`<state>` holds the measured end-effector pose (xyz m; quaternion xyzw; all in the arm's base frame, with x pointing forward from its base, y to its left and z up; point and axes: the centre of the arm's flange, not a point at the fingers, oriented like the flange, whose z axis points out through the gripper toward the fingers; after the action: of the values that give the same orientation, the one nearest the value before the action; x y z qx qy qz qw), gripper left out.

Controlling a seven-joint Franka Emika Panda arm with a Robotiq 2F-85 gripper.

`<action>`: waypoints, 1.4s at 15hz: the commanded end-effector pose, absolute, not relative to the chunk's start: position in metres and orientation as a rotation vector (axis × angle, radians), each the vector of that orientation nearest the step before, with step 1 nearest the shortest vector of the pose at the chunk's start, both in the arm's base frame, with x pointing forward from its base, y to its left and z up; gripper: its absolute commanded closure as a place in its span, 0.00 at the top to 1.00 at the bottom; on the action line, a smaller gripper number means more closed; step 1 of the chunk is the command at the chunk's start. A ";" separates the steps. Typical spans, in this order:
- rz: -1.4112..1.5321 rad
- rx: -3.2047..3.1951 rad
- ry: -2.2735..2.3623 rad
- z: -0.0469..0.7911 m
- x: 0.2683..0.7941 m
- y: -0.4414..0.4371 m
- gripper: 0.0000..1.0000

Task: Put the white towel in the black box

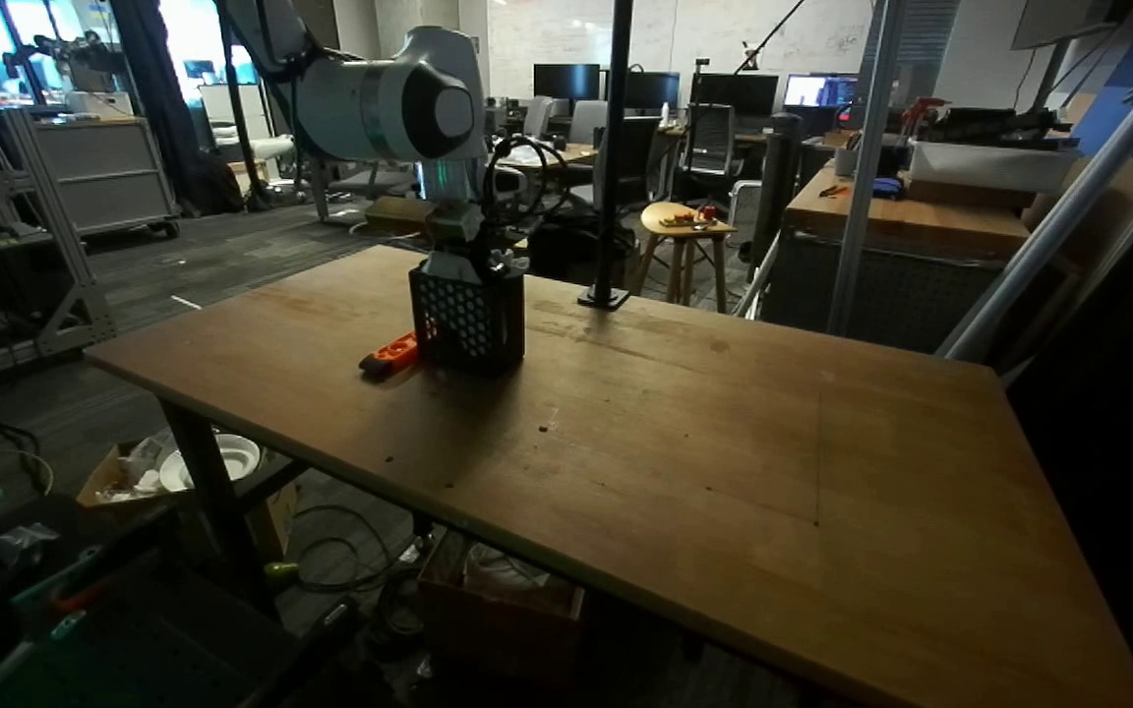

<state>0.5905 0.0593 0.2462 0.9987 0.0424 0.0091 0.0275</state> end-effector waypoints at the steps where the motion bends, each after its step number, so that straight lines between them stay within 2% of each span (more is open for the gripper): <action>1: 0.048 3.064 0.154 0.267 0.586 0.075 0.05; 13: 0.138 2.911 0.191 0.370 0.560 0.103 0.06; 21: 0.284 2.823 0.723 0.387 0.515 0.131 0.06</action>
<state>0.5435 0.1261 0.3767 0.9753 0.1763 0.0763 0.1090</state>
